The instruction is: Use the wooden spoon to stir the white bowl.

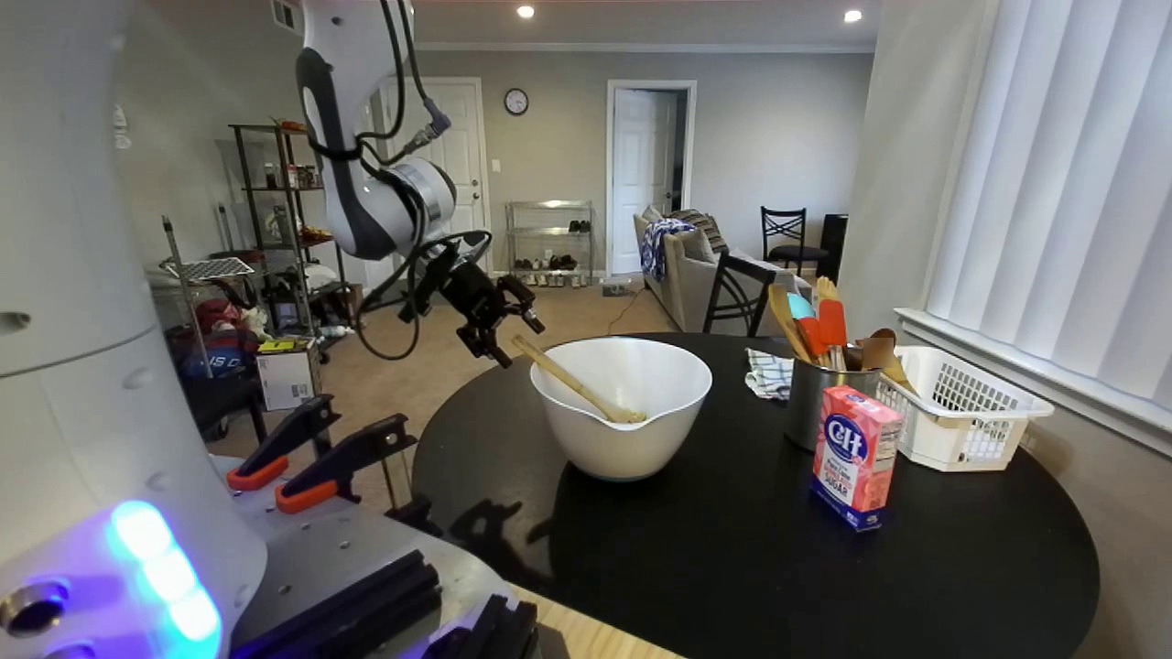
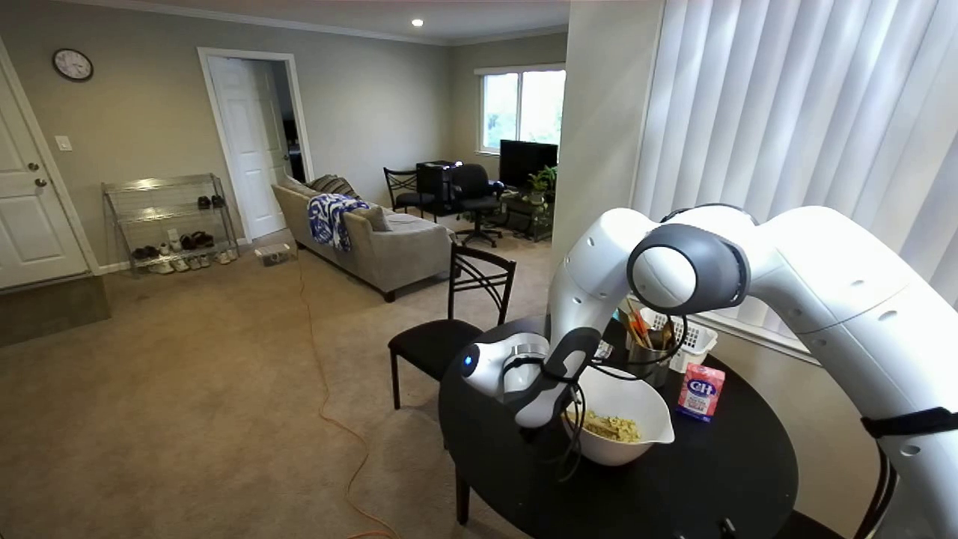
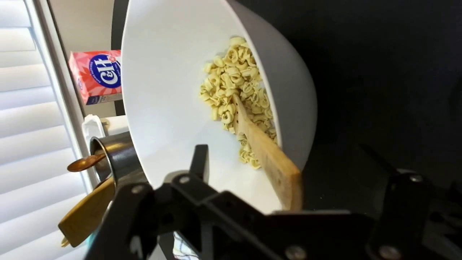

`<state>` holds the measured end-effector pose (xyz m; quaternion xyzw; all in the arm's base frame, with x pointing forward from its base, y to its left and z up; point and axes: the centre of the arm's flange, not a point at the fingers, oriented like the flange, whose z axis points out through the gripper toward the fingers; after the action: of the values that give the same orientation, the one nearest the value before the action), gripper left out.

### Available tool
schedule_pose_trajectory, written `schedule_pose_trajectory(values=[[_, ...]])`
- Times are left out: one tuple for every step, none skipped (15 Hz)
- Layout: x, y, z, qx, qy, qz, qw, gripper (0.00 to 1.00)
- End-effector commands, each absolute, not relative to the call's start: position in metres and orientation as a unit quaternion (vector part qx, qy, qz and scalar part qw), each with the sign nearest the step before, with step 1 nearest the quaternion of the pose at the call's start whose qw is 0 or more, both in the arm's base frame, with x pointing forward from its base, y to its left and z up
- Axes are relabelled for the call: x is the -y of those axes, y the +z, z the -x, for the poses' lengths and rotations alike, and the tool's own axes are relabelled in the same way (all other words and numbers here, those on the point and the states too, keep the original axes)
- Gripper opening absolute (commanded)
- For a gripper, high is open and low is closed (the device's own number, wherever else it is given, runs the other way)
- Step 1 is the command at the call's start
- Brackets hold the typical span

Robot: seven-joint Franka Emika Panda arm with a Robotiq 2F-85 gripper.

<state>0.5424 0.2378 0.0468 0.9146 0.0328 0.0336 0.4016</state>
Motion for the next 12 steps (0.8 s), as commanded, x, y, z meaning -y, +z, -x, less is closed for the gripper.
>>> schedule_pose_trajectory(values=[[-0.226, 0.058, -0.533, -0.016, 0.051, -0.909, 0.413, 1.0], [-0.227, 0.058, -0.534, -0.023, 0.055, -0.908, 0.415, 0.75], [-0.229, 0.059, -0.535, -0.033, 0.058, -0.909, 0.412, 0.74], [-0.231, 0.06, -0.536, -0.041, 0.063, -0.908, 0.411, 0.68], [-0.232, 0.06, -0.536, -0.045, 0.067, -0.907, 0.413, 0.6], [-0.233, 0.061, -0.537, -0.05, 0.07, -0.906, 0.415, 0.54], [-0.235, 0.062, -0.537, -0.054, 0.073, -0.905, 0.416, 0.47], [-0.236, 0.062, -0.537, -0.057, 0.075, -0.904, 0.416, 0.41], [-0.237, 0.063, -0.537, -0.059, 0.077, -0.904, 0.417, 0.34], [-0.237, 0.063, -0.537, -0.062, 0.078, -0.903, 0.417, 0.27], [-0.238, 0.063, -0.536, -0.065, 0.078, -0.904, 0.416, 0.22], [-0.238, 0.061, -0.536, -0.066, 0.077, -0.904, 0.415, 0.15]])
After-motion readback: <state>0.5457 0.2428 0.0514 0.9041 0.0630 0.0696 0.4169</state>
